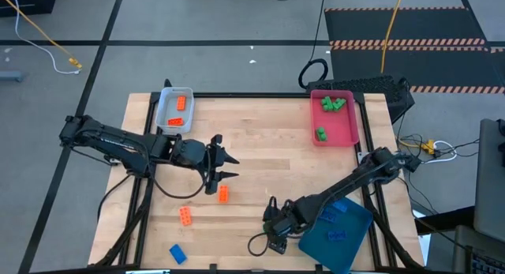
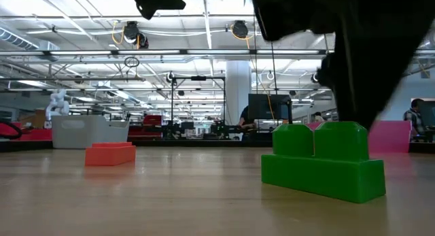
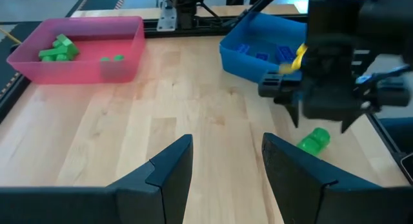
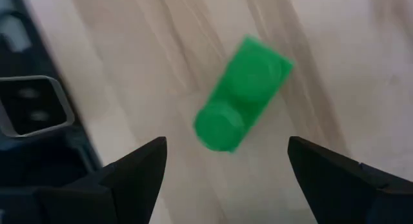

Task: Sort & place blocks by color
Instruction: Put the green gamepiece into the pink bin

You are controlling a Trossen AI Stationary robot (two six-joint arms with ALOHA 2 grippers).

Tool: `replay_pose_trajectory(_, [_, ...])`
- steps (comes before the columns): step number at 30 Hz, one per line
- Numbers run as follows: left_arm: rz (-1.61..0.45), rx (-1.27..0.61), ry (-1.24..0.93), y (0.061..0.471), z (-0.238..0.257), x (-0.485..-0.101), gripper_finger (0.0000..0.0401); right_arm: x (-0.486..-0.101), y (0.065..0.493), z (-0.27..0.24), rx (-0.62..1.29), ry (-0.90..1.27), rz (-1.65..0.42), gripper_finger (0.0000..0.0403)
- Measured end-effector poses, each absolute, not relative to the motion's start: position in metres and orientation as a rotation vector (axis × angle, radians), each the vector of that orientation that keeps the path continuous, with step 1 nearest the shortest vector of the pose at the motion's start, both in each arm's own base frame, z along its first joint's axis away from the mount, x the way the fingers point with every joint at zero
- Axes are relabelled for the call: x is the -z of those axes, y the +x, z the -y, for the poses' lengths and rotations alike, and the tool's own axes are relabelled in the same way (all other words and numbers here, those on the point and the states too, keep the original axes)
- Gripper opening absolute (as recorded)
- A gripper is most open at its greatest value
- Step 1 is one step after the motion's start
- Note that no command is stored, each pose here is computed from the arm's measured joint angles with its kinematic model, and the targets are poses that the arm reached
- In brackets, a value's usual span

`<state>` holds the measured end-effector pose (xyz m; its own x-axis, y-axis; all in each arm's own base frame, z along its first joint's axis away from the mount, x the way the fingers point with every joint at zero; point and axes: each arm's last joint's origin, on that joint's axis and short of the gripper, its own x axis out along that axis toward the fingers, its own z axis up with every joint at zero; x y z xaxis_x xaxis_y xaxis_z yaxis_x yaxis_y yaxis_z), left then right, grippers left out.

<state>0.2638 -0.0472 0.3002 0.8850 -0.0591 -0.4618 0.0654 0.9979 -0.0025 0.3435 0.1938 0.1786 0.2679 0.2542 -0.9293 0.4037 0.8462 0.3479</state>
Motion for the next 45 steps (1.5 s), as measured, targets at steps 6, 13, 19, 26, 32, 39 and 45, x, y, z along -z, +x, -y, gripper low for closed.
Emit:
replay_pose_trajectory(6, [-0.480, 0.076, 0.016, 0.263, 0.050, -0.300, 0.0186, -0.172, 0.347, -0.191, 0.143, 0.607, -1.324, 0.0315])
replay_pose_trajectory(13, [-0.488, 0.086, 0.018, 0.262, 0.053, -0.299, 0.0186, -0.177, 0.353, -0.190, 0.157, 0.638, -1.228, 0.0315])
replay_pose_trajectory(19, [-0.501, 0.087, 0.020, 0.262, 0.053, -0.298, 0.0186, -0.176, 0.353, -0.187, 0.196, 0.619, -1.228, 0.0315])
replay_pose_trajectory(26, [-0.501, 0.086, 0.019, 0.262, 0.053, -0.298, 0.0186, -0.175, 0.354, -0.182, 0.230, 0.573, -1.205, 0.0315])
replay_pose_trajectory(32, [-0.501, 0.086, 0.019, 0.262, 0.053, -0.298, 0.0186, -0.172, 0.354, -0.182, 0.234, 0.562, -1.209, 0.0315])
replay_pose_trajectory(39, [-0.501, 0.085, 0.016, 0.262, 0.053, -0.298, 0.0186, -0.160, 0.352, -0.184, 0.258, 0.527, -1.255, 0.0315])
replay_pose_trajectory(45, [-0.501, 0.086, 0.016, 0.262, 0.053, -0.298, 0.0186, -0.156, 0.343, -0.173, 0.376, 0.404, -1.316, 0.0315])
